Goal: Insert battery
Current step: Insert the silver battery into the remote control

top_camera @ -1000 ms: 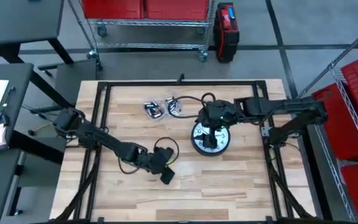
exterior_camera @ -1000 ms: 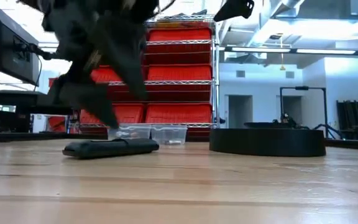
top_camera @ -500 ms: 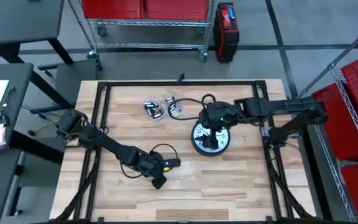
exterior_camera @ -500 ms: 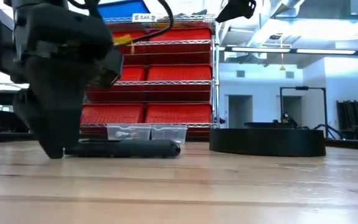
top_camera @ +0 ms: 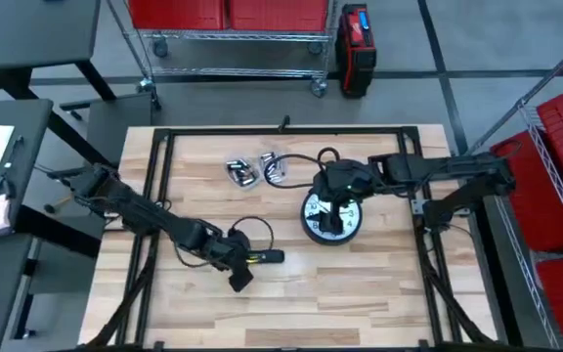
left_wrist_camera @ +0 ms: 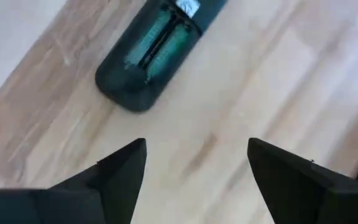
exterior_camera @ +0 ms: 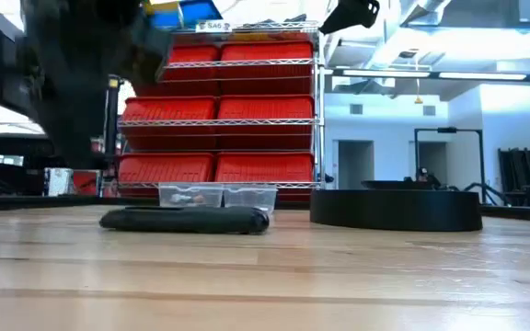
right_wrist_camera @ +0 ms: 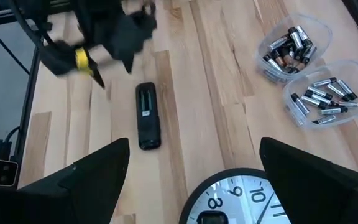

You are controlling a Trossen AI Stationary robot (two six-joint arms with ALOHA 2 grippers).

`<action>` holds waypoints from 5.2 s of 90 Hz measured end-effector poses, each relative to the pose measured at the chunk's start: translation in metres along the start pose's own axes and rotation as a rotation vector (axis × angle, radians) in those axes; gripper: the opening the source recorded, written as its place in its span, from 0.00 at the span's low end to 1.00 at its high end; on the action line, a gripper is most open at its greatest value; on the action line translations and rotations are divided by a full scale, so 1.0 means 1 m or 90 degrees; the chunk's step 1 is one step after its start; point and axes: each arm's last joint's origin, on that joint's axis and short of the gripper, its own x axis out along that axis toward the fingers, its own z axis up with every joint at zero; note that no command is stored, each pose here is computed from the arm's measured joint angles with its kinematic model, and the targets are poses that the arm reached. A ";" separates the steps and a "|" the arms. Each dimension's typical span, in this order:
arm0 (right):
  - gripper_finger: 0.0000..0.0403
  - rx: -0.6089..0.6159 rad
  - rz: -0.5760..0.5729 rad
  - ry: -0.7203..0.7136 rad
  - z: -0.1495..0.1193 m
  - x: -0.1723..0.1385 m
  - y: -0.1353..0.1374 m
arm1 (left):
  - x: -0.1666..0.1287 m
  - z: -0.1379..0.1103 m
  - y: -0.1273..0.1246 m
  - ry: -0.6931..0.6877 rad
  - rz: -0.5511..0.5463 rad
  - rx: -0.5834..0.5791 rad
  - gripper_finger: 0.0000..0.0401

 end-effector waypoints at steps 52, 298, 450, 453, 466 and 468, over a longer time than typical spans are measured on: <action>0.86 0.139 -0.105 -0.064 0.018 0.011 -0.069 | -0.118 0.112 0.085 -0.372 0.028 0.053 0.65; 0.86 0.048 -0.251 0.047 -0.023 -0.026 -0.161 | 0.032 0.285 0.208 -0.047 0.329 0.098 0.47; 0.86 0.072 -0.245 0.038 -0.022 -0.024 -0.156 | 0.036 0.298 0.199 -0.023 0.287 0.044 0.00; 0.86 0.072 -0.245 0.038 -0.022 -0.024 -0.156 | 0.036 0.298 0.198 -0.022 0.284 0.046 0.01; 0.86 0.067 -0.245 0.039 -0.022 -0.024 -0.156 | 0.037 0.298 0.196 -0.016 0.276 0.080 0.03; 0.86 0.067 -0.245 0.039 -0.022 -0.024 -0.156 | 0.037 0.298 0.196 -0.016 0.276 0.080 0.04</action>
